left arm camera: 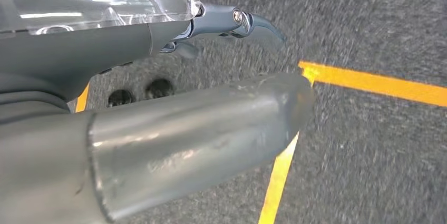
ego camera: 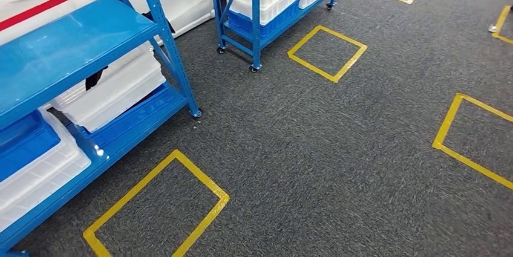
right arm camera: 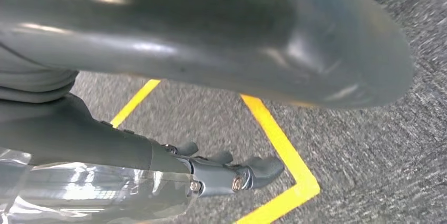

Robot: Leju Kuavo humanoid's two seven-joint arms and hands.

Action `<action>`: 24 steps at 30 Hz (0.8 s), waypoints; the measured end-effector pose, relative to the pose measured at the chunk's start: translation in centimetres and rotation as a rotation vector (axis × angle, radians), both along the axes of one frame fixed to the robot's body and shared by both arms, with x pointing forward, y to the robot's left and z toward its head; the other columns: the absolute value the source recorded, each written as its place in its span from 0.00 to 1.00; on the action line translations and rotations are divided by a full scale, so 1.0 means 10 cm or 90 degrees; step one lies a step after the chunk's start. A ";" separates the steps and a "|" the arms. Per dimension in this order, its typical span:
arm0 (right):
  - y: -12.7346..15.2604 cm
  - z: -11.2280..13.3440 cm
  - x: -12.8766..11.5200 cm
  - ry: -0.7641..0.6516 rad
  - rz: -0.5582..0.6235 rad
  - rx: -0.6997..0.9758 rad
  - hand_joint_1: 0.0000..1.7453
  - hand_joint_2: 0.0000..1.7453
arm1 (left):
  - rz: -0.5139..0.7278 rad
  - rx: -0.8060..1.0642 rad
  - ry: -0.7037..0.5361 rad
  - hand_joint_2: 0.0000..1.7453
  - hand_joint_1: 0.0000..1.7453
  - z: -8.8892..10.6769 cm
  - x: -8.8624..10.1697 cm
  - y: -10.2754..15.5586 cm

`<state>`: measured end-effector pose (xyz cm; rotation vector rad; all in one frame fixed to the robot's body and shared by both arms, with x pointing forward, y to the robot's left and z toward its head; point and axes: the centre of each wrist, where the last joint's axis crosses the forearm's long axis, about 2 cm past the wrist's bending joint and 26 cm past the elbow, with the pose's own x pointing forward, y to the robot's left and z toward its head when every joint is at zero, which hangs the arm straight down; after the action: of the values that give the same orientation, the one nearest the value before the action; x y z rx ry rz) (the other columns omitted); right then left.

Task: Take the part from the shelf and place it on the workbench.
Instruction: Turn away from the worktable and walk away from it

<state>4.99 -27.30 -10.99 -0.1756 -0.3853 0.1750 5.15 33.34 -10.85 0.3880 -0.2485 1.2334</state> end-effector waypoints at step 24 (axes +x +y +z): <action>0.00 0.01 0.04 -0.024 0.014 -0.004 0.00 0.00 | -0.024 0.011 -0.001 0.00 0.00 0.01 0.01 0.05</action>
<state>5.40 -27.29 -10.93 -0.1805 -0.4247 0.1944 5.26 33.83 -10.80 0.3959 -0.2671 1.1951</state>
